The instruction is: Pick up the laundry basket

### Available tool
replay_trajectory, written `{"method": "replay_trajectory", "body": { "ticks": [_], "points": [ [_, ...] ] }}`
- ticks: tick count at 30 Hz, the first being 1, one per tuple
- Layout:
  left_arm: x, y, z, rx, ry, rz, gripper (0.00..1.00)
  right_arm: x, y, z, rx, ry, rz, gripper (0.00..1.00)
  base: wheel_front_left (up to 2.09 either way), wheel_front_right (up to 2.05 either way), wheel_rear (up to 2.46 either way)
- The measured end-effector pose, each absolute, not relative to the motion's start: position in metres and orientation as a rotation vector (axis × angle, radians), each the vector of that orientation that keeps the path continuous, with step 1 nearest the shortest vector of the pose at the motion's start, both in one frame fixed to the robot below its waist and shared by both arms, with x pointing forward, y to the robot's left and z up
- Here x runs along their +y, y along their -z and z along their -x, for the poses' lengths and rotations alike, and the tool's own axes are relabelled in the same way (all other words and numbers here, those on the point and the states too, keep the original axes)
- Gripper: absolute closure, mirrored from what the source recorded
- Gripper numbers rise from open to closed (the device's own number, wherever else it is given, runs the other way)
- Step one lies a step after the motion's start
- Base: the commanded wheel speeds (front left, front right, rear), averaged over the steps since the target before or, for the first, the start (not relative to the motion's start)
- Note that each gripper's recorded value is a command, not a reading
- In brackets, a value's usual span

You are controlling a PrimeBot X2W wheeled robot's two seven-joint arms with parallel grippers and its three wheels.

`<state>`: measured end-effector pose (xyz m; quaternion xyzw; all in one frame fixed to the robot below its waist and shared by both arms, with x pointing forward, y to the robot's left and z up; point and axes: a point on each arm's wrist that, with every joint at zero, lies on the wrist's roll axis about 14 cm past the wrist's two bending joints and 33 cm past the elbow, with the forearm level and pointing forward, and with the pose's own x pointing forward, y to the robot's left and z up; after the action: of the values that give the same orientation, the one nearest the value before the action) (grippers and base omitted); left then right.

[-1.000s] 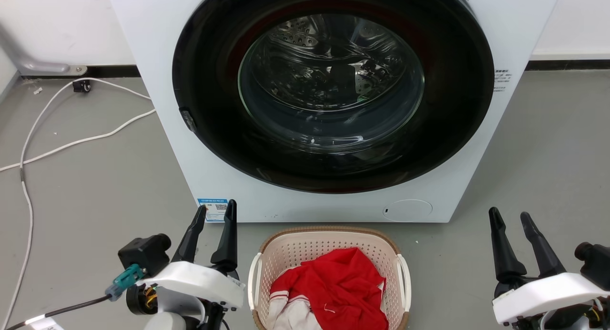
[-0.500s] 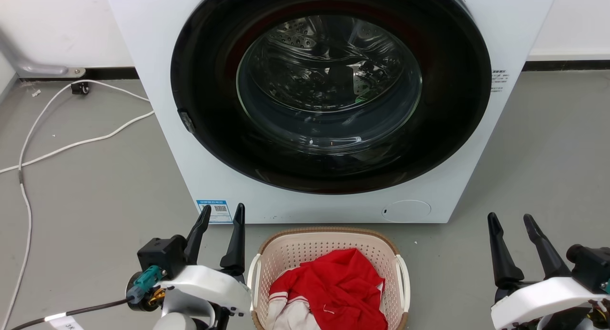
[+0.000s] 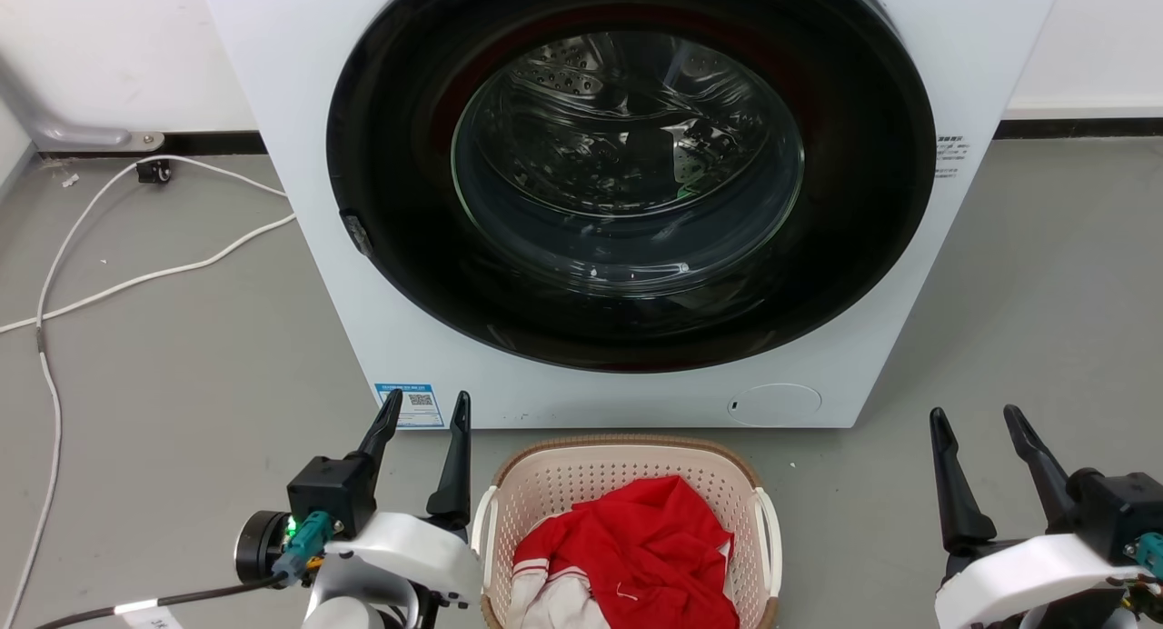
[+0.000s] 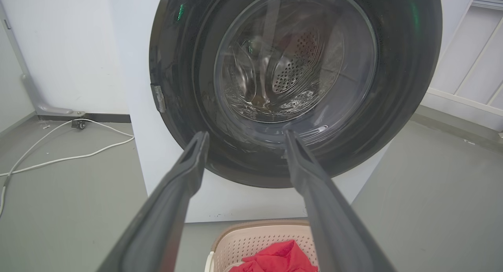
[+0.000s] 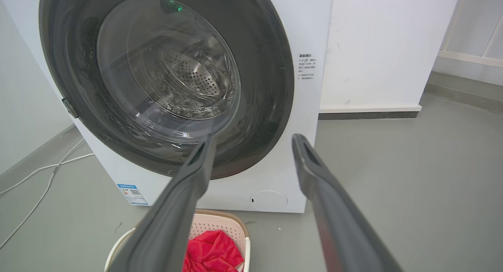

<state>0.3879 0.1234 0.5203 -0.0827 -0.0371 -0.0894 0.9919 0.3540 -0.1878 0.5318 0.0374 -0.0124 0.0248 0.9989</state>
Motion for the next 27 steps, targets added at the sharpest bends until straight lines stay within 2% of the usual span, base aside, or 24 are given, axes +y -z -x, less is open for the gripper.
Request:
{"method": "replay_trajectory", "body": {
  "ticks": [27],
  "points": [
    [0.1166,-0.5147,-0.3862,-0.091,0.206,0.056,0.0,-0.1918,-0.5264,-0.3519,-0.035,-0.037,0.006,0.0,0.0,0.0,0.0]
  ]
}}
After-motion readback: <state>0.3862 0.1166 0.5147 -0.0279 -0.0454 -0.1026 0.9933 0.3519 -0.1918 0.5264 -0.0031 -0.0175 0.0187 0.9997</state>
